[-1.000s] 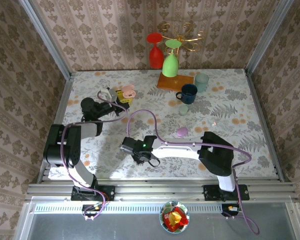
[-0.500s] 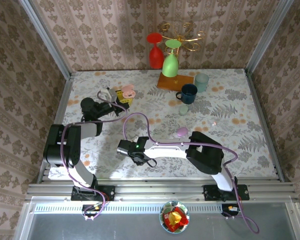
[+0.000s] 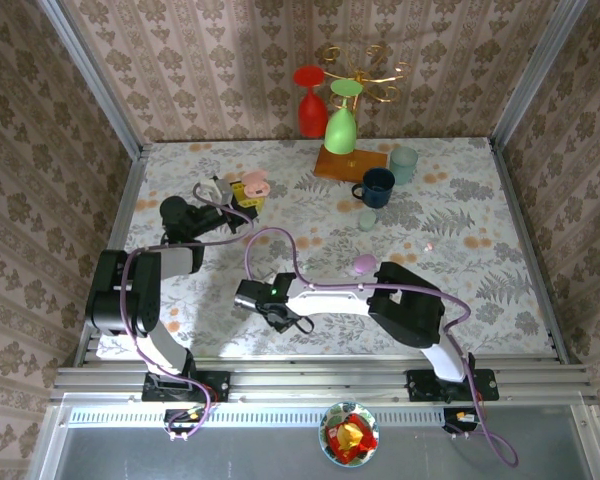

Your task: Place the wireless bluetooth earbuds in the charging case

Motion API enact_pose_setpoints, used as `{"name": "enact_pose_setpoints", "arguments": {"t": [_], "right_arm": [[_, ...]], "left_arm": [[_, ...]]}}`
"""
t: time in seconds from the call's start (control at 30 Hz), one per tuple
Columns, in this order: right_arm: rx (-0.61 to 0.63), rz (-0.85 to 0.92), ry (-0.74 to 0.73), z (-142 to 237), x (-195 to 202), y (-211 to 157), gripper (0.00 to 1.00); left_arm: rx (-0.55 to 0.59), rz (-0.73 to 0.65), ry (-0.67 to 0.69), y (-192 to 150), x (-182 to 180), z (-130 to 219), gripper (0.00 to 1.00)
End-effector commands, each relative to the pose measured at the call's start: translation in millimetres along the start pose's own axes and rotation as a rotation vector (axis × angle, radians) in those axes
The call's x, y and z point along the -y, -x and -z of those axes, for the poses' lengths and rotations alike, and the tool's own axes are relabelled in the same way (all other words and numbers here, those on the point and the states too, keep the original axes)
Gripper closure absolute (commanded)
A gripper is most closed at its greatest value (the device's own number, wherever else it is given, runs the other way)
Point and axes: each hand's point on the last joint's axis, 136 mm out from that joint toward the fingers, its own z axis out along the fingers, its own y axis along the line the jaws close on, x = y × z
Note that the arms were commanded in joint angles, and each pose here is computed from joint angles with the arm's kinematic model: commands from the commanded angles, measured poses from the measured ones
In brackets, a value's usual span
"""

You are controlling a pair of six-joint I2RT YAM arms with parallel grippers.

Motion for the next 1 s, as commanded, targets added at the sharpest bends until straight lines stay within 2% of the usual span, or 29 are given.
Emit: {"name": "enact_pose_setpoints", "arguments": {"t": [0.0, 0.23, 0.37, 0.6, 0.8, 0.97], "right_arm": [[-0.037, 0.009, -0.077, 7, 43, -14, 0.83], [-0.12, 0.007, -0.127, -3, 94, -47, 0.83], [-0.155, 0.036, -0.151, -11, 104, -56, 0.79], [-0.125, 0.057, -0.233, -1, 108, -42, 0.65], [-0.105, 0.077, -0.332, 12, 114, -32, 0.61], [-0.101, 0.085, -0.343, 13, 103, -27, 0.59]], "left_arm": [[0.025, -0.058, -0.012, 14, 4, 5, 0.72], [0.026, -0.06, -0.011, 15, 4, 4, 0.72], [0.026, -0.058, -0.01, 15, 3, 4, 0.72], [0.025, -0.052, -0.012, 14, 2, 4, 0.72], [0.023, -0.049, -0.01, 13, 1, 4, 0.72], [0.022, -0.049, -0.009, 12, 1, 4, 0.72]]}}
